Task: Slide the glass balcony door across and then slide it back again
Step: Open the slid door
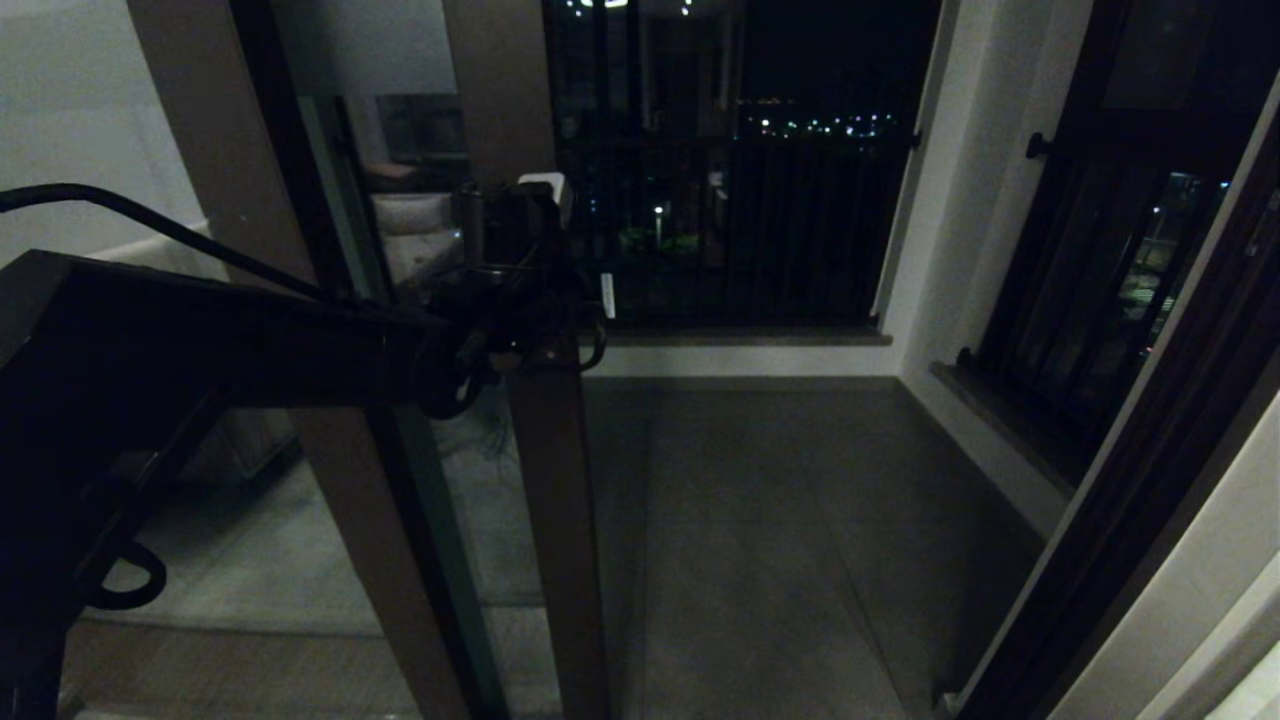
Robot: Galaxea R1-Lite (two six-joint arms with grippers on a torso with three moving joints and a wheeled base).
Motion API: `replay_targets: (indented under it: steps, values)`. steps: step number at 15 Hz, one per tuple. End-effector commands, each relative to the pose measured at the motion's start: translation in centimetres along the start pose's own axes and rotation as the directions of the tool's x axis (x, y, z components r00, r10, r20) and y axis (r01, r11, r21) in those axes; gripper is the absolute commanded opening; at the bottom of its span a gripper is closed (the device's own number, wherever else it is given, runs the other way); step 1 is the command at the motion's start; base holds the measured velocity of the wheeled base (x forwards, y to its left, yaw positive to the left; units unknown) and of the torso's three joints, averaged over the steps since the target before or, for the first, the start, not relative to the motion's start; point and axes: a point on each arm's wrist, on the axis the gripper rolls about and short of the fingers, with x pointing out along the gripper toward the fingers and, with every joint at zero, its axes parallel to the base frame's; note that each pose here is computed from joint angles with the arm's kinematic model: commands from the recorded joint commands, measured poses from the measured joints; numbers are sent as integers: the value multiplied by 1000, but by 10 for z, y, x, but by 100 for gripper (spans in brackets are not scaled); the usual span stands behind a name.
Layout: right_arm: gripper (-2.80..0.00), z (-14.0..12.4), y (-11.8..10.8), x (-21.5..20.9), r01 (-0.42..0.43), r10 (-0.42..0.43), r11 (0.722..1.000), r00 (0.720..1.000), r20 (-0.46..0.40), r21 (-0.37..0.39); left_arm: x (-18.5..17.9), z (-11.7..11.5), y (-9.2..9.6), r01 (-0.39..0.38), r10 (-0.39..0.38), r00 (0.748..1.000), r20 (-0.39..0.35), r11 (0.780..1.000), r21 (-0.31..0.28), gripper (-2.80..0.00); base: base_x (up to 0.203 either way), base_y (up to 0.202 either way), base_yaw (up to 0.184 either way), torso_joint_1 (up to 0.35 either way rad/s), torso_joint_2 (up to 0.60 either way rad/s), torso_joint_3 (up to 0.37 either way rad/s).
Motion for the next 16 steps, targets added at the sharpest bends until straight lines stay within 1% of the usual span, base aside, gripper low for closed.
replay_targets:
  steps: [1,7,16]
  values:
    - [-280,0,0,0,0,0,1000,1000,-1,0,0,3,10,-23,23,1000,7,1000,-5,-280,0,0,0,0,0,0]
    - [-280,0,0,0,0,0,1000,1000,-2,-1,-2,-5,27,-53,53,998,22,999,-6,-280,0,0,0,0,0,0]
    - [-280,0,0,0,0,0,1000,1000,-2,-1,0,-3,44,-90,90,996,24,996,-9,-280,0,0,0,0,0,0]
